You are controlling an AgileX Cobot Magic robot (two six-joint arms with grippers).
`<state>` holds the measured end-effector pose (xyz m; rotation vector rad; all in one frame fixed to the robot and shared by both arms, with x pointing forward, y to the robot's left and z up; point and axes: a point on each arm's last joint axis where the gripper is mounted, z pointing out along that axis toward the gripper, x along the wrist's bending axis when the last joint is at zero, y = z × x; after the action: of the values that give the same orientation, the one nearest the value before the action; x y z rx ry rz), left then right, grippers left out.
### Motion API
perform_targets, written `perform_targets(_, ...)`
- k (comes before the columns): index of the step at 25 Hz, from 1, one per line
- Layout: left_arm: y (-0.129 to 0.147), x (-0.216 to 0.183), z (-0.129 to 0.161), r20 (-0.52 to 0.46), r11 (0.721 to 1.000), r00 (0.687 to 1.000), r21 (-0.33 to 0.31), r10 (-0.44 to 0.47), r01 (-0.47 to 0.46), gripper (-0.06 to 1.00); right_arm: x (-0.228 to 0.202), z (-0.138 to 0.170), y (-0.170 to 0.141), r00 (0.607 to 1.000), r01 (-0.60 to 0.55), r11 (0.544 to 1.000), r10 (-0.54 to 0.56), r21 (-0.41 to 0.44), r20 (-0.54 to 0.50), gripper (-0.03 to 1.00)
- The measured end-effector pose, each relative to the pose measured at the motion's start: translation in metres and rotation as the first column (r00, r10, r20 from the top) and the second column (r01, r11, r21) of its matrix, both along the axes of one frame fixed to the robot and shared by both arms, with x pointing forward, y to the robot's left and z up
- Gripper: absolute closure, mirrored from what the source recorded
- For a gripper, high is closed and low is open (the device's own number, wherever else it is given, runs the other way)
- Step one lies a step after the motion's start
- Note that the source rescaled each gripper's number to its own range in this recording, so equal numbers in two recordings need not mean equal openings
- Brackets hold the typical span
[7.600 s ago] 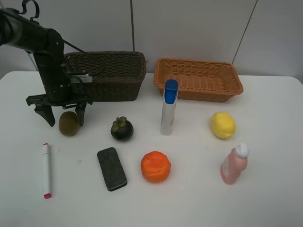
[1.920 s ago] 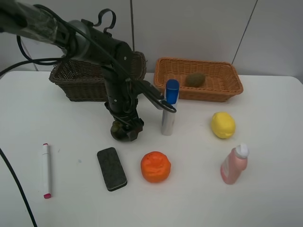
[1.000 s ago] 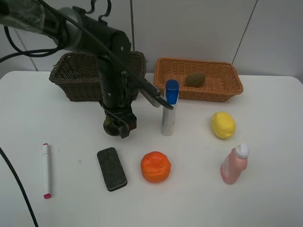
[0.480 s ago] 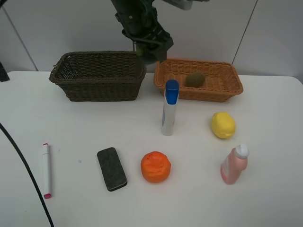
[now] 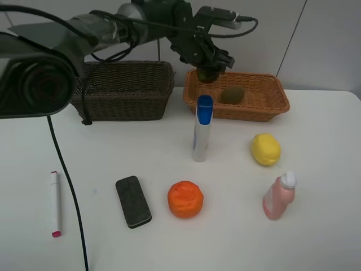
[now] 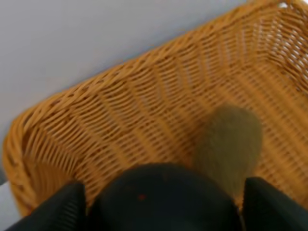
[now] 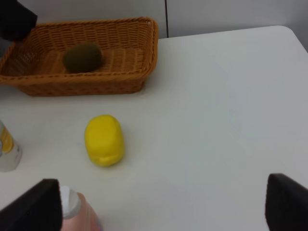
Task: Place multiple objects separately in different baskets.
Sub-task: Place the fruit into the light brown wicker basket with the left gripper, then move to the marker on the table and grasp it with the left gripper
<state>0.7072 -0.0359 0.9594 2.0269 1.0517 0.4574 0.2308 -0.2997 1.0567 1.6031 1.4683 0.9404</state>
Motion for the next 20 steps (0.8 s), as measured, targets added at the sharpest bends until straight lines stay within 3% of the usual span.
perform_targets(2,-0.001,0.001,-0.007,-0.018,1.000,1.000,-0.013,0.017,-0.017,0.00,0.000,0.000,0.000,1.000,0.000,1.000,0.000,0.000,0.000,-0.03)
perform_targets(6,-0.001,0.001,-0.004,-0.033,0.999,0.999,-0.027,0.031,-0.032,-0.02,0.000,0.000,0.000,1.000,0.000,1.000,0.000,0.000,0.000,-0.03)
perform_targets(9,0.002,-0.006,0.003,-0.099,1.000,0.995,0.004,0.028,-0.028,-0.03,0.000,0.000,0.000,1.000,0.000,1.000,0.000,0.000,0.000,-0.03)
perform_targets(17,0.031,-0.052,0.084,-0.339,0.990,0.940,0.140,0.036,0.013,-0.03,0.000,0.000,0.000,1.000,0.000,1.000,0.000,0.000,0.000,-0.03)
perform_targets(20,0.038,-0.063,0.105,-0.371,0.990,0.927,0.143,0.058,-0.004,-0.03,0.000,0.000,0.000,1.000,0.000,1.000,0.000,0.000,0.000,-0.03)
